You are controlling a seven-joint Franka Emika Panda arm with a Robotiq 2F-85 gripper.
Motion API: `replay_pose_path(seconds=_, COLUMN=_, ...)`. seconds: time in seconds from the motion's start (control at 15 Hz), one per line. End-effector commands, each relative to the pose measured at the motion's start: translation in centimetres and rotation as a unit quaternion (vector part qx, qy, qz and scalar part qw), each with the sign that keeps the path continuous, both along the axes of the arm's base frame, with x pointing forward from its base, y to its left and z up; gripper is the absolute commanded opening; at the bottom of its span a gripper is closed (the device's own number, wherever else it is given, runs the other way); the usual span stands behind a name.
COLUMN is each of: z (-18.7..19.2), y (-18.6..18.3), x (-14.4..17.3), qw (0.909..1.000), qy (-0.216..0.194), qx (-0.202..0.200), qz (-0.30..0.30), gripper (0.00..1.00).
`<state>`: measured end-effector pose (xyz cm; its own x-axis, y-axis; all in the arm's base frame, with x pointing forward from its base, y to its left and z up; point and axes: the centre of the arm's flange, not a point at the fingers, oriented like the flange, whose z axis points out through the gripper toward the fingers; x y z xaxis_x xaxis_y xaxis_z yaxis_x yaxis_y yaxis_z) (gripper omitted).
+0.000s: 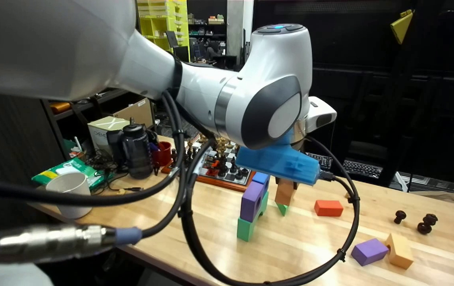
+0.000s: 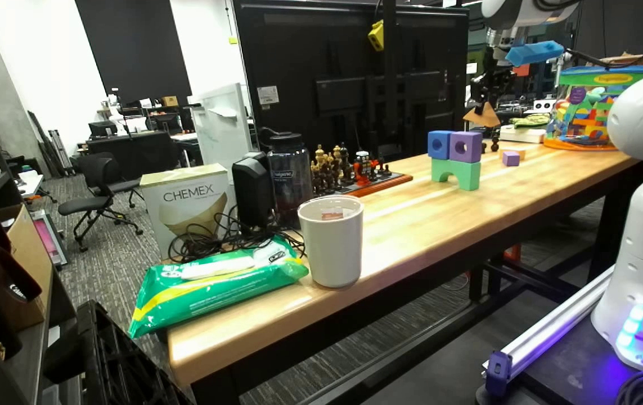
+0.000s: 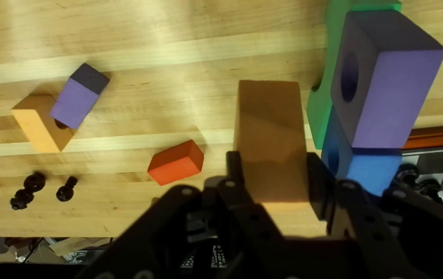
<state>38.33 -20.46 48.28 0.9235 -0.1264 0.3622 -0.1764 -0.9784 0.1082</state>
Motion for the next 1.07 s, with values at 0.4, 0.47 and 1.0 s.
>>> replay_pose_path(seconds=0.4, z=2.2, y=3.2, x=-2.7, qw=0.9993, qy=-0.020, qx=-0.012, qz=0.031, gripper=0.17)
replay_pose_path(seconds=0.47, z=2.3, y=3.5, x=-2.7, qw=0.9992, qy=-0.020, qx=-0.011, qz=0.033, gripper=0.17)
replay_pose_path(seconds=1.0, z=2.9, y=6.3, x=-2.6, qw=0.9980, qy=0.002, qx=-0.007, qz=0.062, gripper=0.17)
